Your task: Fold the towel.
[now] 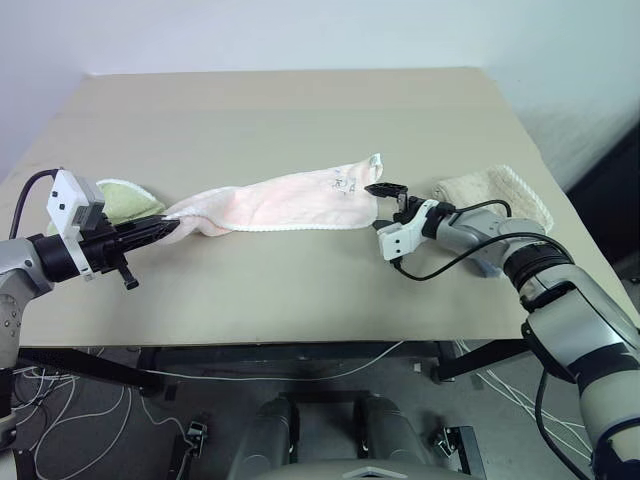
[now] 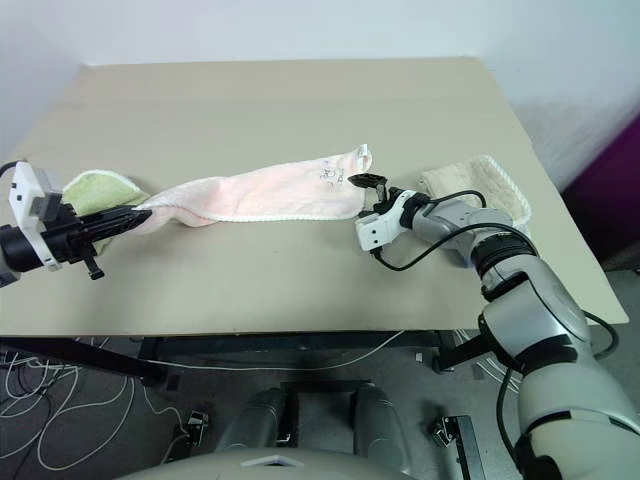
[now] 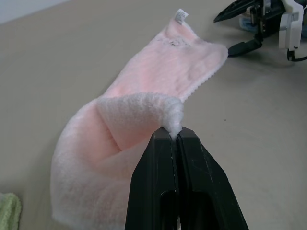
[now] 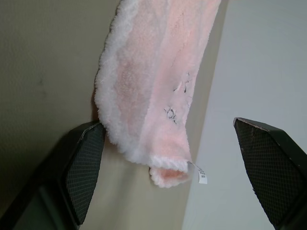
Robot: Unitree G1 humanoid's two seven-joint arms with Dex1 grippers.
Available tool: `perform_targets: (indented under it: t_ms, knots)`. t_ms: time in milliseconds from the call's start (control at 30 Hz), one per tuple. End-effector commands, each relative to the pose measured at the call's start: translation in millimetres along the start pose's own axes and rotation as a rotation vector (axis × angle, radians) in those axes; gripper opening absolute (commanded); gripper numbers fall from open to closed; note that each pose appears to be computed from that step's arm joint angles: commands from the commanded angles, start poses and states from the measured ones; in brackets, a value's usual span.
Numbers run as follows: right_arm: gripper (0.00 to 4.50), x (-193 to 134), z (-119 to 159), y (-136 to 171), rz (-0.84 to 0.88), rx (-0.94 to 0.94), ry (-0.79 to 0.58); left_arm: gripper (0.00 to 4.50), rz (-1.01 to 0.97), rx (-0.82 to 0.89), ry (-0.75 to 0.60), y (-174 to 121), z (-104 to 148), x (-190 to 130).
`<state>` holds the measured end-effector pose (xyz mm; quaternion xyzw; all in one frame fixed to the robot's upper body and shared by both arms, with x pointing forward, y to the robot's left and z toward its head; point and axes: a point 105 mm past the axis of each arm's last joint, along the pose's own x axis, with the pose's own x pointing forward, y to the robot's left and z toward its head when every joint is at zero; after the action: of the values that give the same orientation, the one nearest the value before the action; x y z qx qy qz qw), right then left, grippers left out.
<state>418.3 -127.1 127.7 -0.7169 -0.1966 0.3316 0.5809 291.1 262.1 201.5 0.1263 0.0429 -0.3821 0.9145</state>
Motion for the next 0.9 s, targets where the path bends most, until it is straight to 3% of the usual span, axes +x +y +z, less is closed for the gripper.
perform_targets:
  t_ms: [33,200,300,667,900]
  knots:
    - [4.45,7,3,6,0.039,-0.017,0.002,0.0,0.002,0.04,-0.039,0,12,0]
    - [4.45,19,19,0,0.02,-0.003,-0.048,0.0,0.0,0.039,-0.042,0,11,1]
    - [3.87,21,22,1,0.026,0.015,-0.063,0.0,0.0,0.037,-0.044,0,10,1]
    - [0.02,16,22,8,0.041,0.04,-0.068,0.0,0.011,0.031,-0.044,-1,7,-1]
    - [0.02,10,15,1,0.001,0.087,-0.051,0.0,0.02,0.03,-0.044,-2,5,-1]
